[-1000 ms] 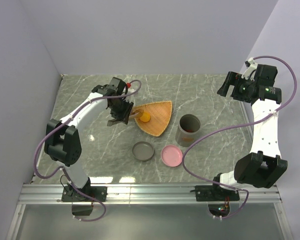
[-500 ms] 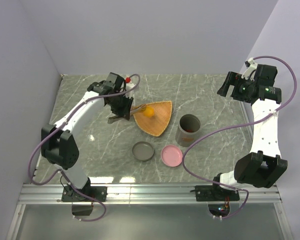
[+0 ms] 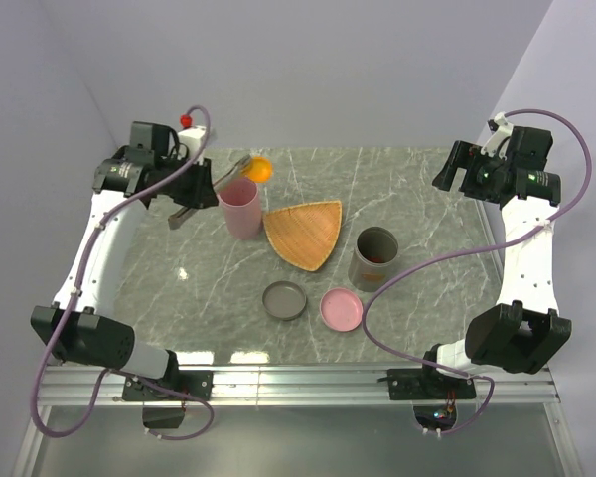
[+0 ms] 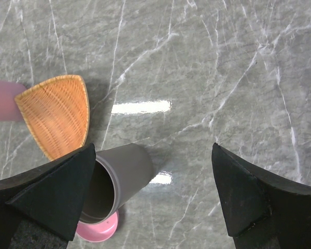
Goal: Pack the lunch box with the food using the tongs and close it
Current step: Pick up the fake food from the plate, then place the fake food in the packing box.
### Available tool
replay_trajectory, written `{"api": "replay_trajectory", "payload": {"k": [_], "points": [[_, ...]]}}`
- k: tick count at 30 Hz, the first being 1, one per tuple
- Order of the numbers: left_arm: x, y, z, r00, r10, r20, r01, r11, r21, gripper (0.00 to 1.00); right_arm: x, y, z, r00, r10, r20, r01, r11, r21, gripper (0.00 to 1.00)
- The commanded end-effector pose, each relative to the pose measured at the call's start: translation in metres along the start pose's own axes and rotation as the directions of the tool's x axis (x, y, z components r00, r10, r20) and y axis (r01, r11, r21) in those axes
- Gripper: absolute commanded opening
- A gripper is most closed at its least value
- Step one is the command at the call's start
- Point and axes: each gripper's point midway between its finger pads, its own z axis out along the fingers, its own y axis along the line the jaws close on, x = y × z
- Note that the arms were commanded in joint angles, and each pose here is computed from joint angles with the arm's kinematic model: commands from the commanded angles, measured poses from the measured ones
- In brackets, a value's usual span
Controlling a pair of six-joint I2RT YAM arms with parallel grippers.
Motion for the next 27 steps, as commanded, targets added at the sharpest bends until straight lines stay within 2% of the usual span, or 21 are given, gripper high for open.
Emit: {"api": "replay_trajectory", "payload": {"k": [1, 9, 17, 20, 21, 22, 27], "points": [[-0.001, 0.013, -0.014, 0.999, -0.024, 0.028, 0.023, 0.999, 0.027, 0.04, -0.015, 0.001, -0.008, 0.999, -0.018, 0.043, 0.018, 1.0, 0.004, 1.0], [0.021, 0.052, -0.007, 0.992, -0.126, -0.016, 0.126, 0.992, 0.002, 0.04, -0.013, 0.0, -0.01, 0.999, -0.021, 0.046, 0.021, 1.0, 0.011, 1.0], [0.041, 0.062, 0.004, 0.986, -0.151, -0.07, 0.15, 0.989, -0.011, 0.11, -0.012, 0.0, -0.009, 0.999, -0.017, 0.04, 0.017, 1.0, 0.008, 1.0], [0.044, 0.062, 0.006, 0.986, -0.151, -0.076, 0.15, 0.989, -0.012, 0.22, -0.011, 0.001, -0.009, 0.999, -0.019, 0.038, 0.019, 1.0, 0.007, 1.0], [0.044, 0.062, 0.006, 0.987, -0.143, -0.078, 0.143, 0.99, -0.006, 0.3, -0.011, 0.001, -0.008, 0.999, -0.019, 0.037, 0.018, 1.0, 0.006, 1.0], [0.043, 0.061, 0.006, 0.987, -0.14, -0.077, 0.14, 0.99, -0.002, 0.33, -0.011, 0.001, -0.008, 0.999, -0.018, 0.037, 0.018, 1.0, 0.004, 1.0], [0.033, 0.061, 0.002, 0.99, -0.127, -0.055, 0.127, 0.992, 0.002, 0.43, -0.01, 0.001, -0.008, 0.999, -0.017, 0.036, 0.017, 1.0, 0.005, 1.0]]}}
